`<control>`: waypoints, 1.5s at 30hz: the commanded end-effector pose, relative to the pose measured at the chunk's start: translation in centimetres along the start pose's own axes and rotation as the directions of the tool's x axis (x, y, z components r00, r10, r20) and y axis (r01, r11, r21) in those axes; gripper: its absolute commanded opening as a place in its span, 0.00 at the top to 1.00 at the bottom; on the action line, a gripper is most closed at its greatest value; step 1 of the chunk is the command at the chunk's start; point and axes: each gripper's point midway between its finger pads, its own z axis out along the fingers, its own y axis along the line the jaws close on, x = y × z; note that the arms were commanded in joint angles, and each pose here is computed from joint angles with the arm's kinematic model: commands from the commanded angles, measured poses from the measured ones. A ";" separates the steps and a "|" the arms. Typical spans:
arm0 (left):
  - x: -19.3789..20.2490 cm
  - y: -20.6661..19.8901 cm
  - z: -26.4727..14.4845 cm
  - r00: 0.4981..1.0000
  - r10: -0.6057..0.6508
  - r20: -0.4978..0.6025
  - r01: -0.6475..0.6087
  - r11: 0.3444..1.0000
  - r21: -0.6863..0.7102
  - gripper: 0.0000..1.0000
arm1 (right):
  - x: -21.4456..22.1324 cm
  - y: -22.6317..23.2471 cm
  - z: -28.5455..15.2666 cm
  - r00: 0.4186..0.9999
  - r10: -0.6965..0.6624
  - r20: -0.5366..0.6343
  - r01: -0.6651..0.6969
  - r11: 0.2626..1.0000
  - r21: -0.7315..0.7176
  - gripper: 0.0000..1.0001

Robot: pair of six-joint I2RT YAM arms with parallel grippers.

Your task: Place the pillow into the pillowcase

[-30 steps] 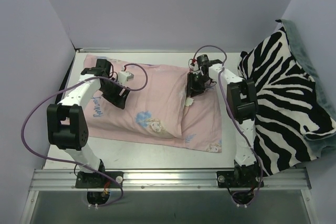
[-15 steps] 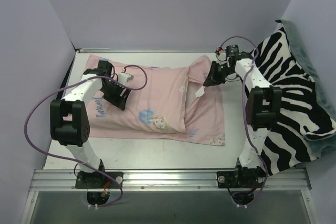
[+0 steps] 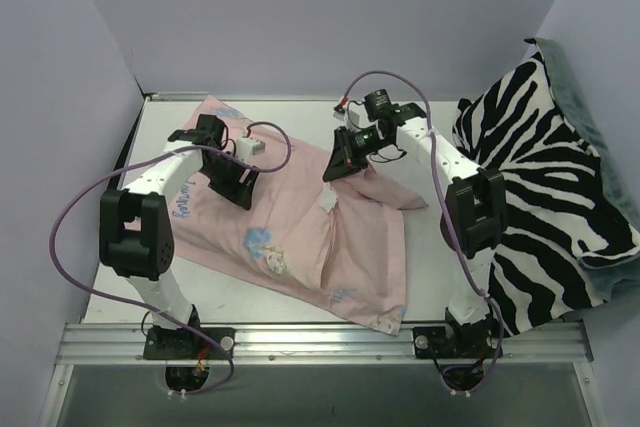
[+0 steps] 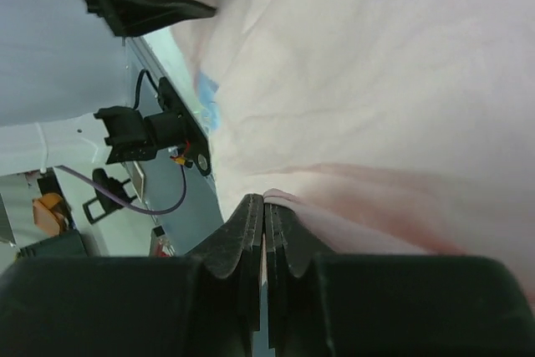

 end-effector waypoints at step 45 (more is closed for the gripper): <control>-12.5 -19.4 12.4 0.928 0.343 0.147 -0.371 0.895 0.248 0.52 | 4.0 -18.7 -5.8 0.929 0.354 0.107 -0.366 0.847 0.386 0.49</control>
